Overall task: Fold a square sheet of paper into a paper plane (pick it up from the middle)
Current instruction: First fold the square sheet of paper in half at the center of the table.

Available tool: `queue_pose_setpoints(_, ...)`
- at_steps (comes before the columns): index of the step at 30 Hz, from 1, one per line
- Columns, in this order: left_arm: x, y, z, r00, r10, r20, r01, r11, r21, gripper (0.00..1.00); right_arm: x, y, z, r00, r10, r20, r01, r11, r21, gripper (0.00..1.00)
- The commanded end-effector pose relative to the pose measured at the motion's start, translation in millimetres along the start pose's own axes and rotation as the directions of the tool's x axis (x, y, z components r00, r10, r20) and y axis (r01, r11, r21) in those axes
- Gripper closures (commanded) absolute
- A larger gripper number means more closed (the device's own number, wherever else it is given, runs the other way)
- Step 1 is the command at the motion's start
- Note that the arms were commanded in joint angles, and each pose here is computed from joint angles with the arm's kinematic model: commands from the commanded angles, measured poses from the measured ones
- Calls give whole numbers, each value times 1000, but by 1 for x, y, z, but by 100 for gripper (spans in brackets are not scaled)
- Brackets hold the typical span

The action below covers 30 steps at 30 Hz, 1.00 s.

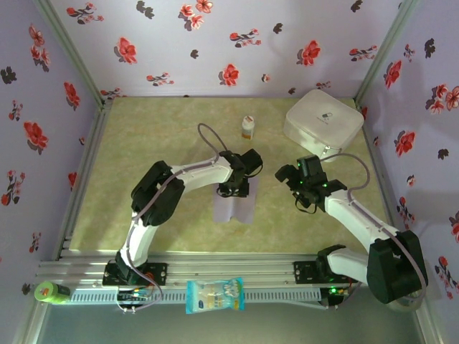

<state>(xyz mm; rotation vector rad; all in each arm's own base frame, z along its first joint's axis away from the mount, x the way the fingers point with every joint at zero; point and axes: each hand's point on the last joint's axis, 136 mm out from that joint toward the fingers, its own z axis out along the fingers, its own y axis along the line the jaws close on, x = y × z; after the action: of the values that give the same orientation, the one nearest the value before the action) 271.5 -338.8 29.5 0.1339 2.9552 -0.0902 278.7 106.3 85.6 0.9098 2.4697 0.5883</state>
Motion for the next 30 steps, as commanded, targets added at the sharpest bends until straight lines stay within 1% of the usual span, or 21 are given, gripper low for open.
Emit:
queue_pose_setpoints(1, -13, -2, -28, 996, 6, 85, -9, 1000, 30, 62, -10, -2, -8, 999, 12, 46, -14, 1000, 25, 1)
queue_pose_setpoints(8, -24, -9, -53, 991, -5, 133, -7, 996, 93, 62, -21, -5, -19, 994, -28, 105, 23, 999, 48, 1)
queue_pose_setpoints(10, -27, -15, -63, 990, -11, 142, -9, 990, 140, 61, -25, -4, -23, 991, -52, 126, 46, 998, 48, 1)
queue_pose_setpoints(13, -32, -29, -75, 990, -32, 136, -2, 969, 246, 61, -32, -1, -31, 984, -87, 157, 83, 996, 37, 1)
queue_pose_setpoints(18, -40, -55, -89, 993, -82, 90, 33, 891, 453, 58, -43, -1, -43, 969, -114, 218, 110, 993, 31, 1)
queue_pose_setpoints(21, -43, -71, -93, 992, -120, 43, 71, 802, 593, 58, -47, -2, -50, 962, -121, 245, 121, 993, 19, 1)
queue_pose_setpoints(23, -45, -77, -90, 987, -160, -4, 121, 728, 674, 59, -47, 2, -52, 960, -129, 247, 136, 991, -12, 1)
queue_pose_setpoints(25, -48, -82, -88, 982, -188, -27, 148, 665, 732, 59, -44, 6, -52, 962, -132, 240, 146, 988, -45, 1)
queue_pose_setpoints(26, -48, -82, -86, 980, -197, -35, 157, 646, 747, 60, -43, 8, -51, 963, -130, 237, 149, 987, -62, 1)
queue_pose_setpoints(28, -46, -80, -80, 978, -203, -43, 167, 643, 748, 60, -42, 9, -50, 965, -124, 232, 144, 987, -73, 1)
queue_pose_setpoints(30, -45, -78, -76, 980, -194, -43, 162, 655, 738, 59, -42, 8, -47, 966, -118, 229, 138, 988, -75, 1)
